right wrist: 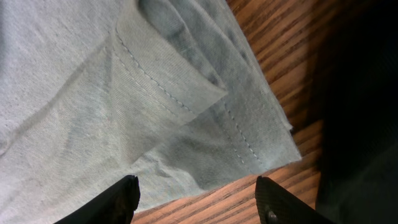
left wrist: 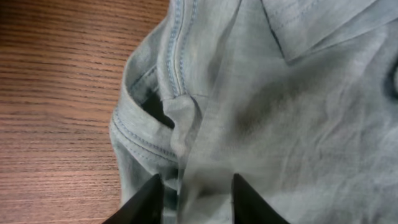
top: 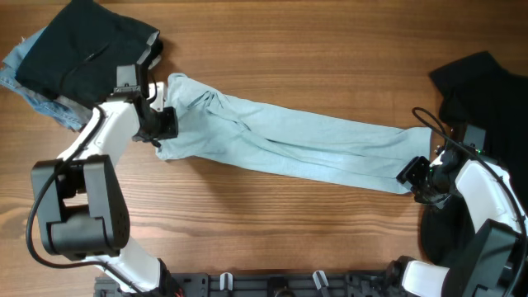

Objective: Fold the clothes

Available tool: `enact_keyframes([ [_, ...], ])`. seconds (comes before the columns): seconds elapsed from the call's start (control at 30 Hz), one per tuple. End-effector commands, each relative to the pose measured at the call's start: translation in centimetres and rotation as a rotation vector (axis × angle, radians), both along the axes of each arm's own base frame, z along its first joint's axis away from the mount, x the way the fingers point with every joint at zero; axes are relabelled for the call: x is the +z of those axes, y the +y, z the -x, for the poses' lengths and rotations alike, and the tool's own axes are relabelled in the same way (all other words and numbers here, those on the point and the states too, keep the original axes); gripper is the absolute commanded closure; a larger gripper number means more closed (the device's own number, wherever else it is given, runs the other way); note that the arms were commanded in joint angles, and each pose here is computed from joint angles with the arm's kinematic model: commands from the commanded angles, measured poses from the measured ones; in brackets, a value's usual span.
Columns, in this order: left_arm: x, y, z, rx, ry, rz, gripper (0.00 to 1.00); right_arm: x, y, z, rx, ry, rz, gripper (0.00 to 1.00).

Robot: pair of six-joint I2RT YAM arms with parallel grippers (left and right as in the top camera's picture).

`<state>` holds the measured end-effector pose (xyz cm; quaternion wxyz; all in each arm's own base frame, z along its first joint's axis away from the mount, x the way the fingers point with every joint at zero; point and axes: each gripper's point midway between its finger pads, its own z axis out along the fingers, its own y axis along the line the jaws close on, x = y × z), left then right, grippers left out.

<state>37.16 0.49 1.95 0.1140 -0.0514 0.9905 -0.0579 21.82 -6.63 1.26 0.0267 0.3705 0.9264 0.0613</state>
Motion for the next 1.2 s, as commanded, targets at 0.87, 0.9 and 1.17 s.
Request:
enact_keyframes([
  [0.87,2.0,-1.5,-3.1,-0.026,-0.106,0.088,0.70,0.9,-0.5,-1.1,0.005,-0.046,0.015,0.36],
  [0.9,1.4,-1.3,-3.0,-0.032,-0.096,0.073,0.64,0.9,-0.5,-1.1,0.006,-0.047,0.016,0.36],
  [1.17,-1.1,-1.1,-0.7,-0.021,0.037,0.070,0.62,0.9,-0.4,-0.9,0.006,-0.037,0.012,0.36],
])
